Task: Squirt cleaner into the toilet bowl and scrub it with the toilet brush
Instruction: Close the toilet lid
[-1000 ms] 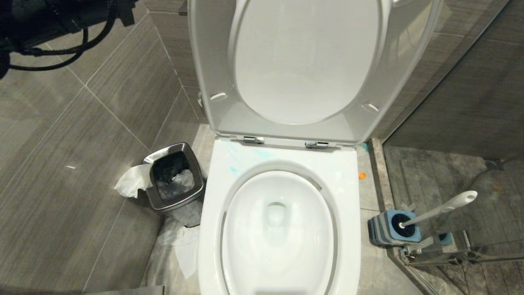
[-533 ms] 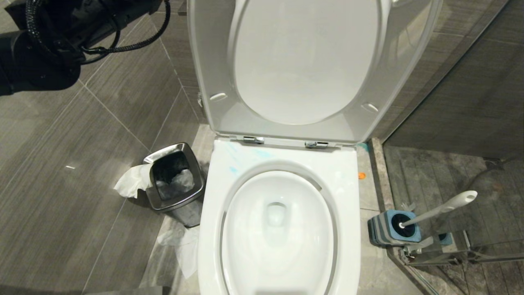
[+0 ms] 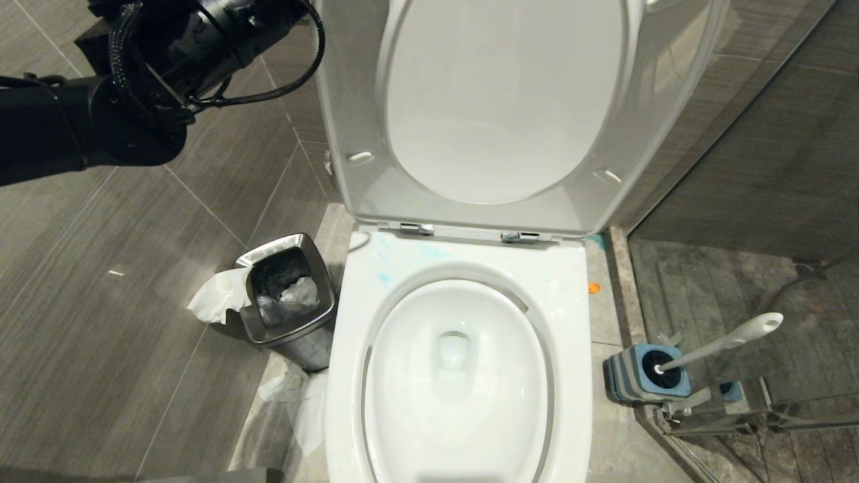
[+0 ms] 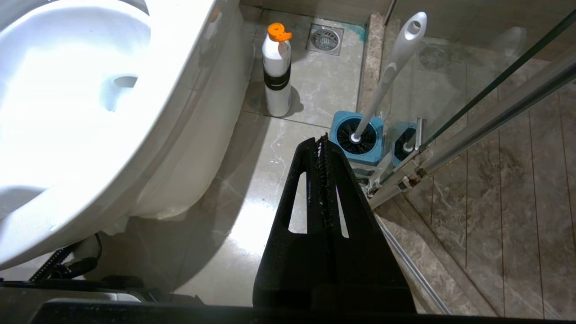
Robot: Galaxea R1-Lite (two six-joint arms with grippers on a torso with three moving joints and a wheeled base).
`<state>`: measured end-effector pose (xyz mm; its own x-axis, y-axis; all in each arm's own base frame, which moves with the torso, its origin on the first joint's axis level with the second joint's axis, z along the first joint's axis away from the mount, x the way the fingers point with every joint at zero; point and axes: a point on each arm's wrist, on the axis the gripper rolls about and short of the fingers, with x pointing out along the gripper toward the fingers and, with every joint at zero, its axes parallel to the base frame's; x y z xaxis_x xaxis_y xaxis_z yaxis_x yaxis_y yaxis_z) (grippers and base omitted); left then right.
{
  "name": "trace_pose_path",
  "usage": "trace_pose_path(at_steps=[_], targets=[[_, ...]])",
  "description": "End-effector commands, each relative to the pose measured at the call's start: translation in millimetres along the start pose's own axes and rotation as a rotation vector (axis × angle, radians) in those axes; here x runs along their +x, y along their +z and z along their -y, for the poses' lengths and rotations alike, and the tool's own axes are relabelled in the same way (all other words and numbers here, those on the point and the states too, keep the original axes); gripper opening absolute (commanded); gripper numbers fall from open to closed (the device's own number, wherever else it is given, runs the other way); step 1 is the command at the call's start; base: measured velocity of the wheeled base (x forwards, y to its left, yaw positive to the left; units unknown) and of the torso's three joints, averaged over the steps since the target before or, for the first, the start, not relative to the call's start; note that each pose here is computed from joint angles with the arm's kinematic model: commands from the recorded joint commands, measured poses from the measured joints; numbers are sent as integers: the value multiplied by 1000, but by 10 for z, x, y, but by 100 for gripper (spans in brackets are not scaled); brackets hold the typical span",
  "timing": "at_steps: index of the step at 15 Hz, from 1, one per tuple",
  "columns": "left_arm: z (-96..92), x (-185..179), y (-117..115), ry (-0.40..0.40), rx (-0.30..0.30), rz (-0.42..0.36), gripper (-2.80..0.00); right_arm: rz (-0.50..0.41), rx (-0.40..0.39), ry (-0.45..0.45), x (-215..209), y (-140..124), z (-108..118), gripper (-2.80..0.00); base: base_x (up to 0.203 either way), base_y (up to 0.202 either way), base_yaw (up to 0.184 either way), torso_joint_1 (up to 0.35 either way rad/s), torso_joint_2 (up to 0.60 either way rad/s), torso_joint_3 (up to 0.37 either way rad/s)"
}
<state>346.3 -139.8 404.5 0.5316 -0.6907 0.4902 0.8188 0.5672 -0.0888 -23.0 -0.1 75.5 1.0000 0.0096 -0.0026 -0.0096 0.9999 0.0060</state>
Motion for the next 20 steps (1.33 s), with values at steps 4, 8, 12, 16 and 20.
trace_pose_path(at_steps=[4,8,12,16,20], targets=[[48,39,-198,-38,-34,-60,-280,-1,0,1,0,0,0,-280,0,0,0,0,0,0],[102,-96,-203,-113,-73,-135,-280,-1,0,1,0,0,0,-280,0,0,0,0,0,0],[164,-177,-34,-180,-180,-157,-280,-1,0,1,0,0,0,-280,0,0,0,0,0,0],[179,-373,51,-307,-221,-262,-280,-1,0,1,0,0,0,-280,0,0,0,0,0,0],[198,-464,88,-298,-241,-285,-280,-1,0,1,0,0,0,-280,0,0,0,0,0,0]])
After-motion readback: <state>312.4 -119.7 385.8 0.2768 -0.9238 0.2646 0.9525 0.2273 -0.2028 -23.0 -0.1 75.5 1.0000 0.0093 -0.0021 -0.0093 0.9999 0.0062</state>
